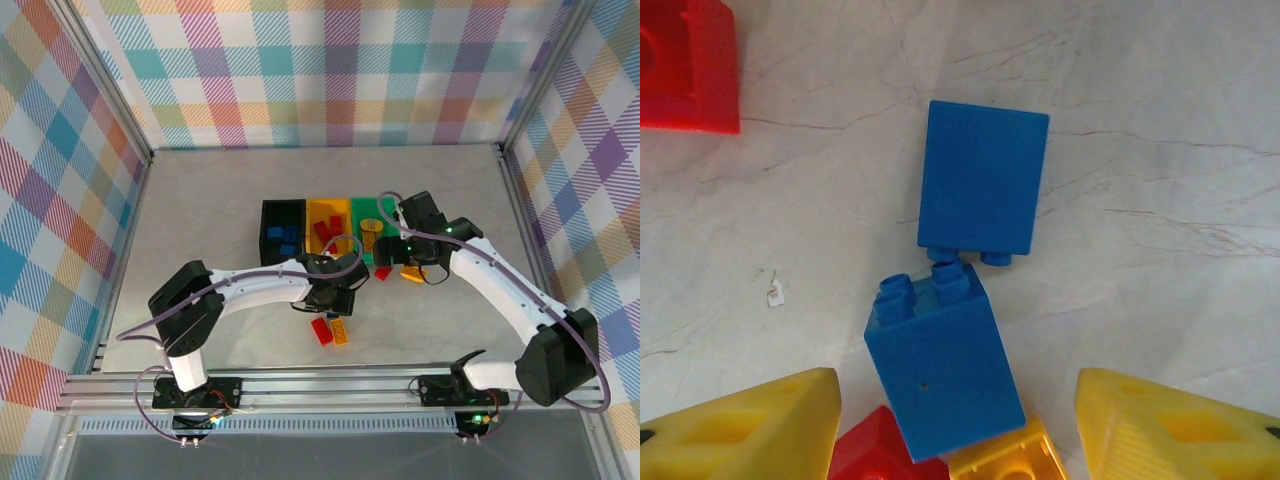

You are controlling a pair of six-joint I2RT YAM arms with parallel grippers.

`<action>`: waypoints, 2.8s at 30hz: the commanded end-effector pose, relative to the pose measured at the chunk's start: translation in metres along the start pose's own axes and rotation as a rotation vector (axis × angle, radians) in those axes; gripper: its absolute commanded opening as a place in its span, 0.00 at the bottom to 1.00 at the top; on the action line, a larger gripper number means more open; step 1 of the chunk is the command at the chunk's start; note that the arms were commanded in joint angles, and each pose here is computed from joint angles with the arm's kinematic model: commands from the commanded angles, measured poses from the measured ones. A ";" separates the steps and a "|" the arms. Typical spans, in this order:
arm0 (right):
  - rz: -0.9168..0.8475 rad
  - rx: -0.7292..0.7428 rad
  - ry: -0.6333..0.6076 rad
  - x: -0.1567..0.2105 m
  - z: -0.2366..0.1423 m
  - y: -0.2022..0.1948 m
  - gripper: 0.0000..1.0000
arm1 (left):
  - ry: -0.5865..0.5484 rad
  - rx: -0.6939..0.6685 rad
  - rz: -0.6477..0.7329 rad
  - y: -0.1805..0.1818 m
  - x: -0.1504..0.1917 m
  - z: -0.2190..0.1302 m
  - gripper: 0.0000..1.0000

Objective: Sort the legos into containers by color

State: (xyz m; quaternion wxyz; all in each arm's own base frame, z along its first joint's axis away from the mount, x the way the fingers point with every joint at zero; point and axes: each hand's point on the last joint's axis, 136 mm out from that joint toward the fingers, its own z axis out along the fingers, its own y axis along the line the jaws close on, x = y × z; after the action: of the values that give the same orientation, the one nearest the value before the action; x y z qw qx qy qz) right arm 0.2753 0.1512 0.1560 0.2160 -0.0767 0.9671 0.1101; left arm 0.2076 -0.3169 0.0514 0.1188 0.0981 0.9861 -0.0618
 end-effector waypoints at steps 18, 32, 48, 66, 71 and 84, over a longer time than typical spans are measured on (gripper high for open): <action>0.027 0.003 0.002 0.011 -0.001 -0.009 0.87 | -0.043 -0.095 0.050 0.011 -0.014 -0.021 0.24; 0.056 0.004 0.076 0.034 0.024 -0.013 0.85 | -0.240 -0.142 -0.048 0.099 -0.123 -0.089 0.24; -0.135 -0.134 0.158 0.081 0.036 0.084 0.84 | -0.207 -0.101 -0.174 0.157 -0.201 -0.035 0.36; -0.556 -0.144 0.243 0.130 0.065 0.181 0.80 | -0.307 -0.105 -0.250 0.188 -0.160 -0.109 0.65; -0.645 -0.135 0.271 0.131 0.078 0.189 0.76 | -0.293 -0.090 -0.277 0.192 -0.133 -0.115 0.65; -0.684 -0.059 0.358 0.141 0.102 0.184 0.67 | -0.314 -0.080 -0.325 0.200 -0.104 -0.130 0.65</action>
State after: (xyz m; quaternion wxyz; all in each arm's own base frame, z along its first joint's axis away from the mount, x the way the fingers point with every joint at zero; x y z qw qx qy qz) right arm 0.1548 0.3412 0.0369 0.0713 -0.4093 0.9076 0.0601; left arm 0.3264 -0.1311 0.1765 0.2594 -0.0605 0.9623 -0.0550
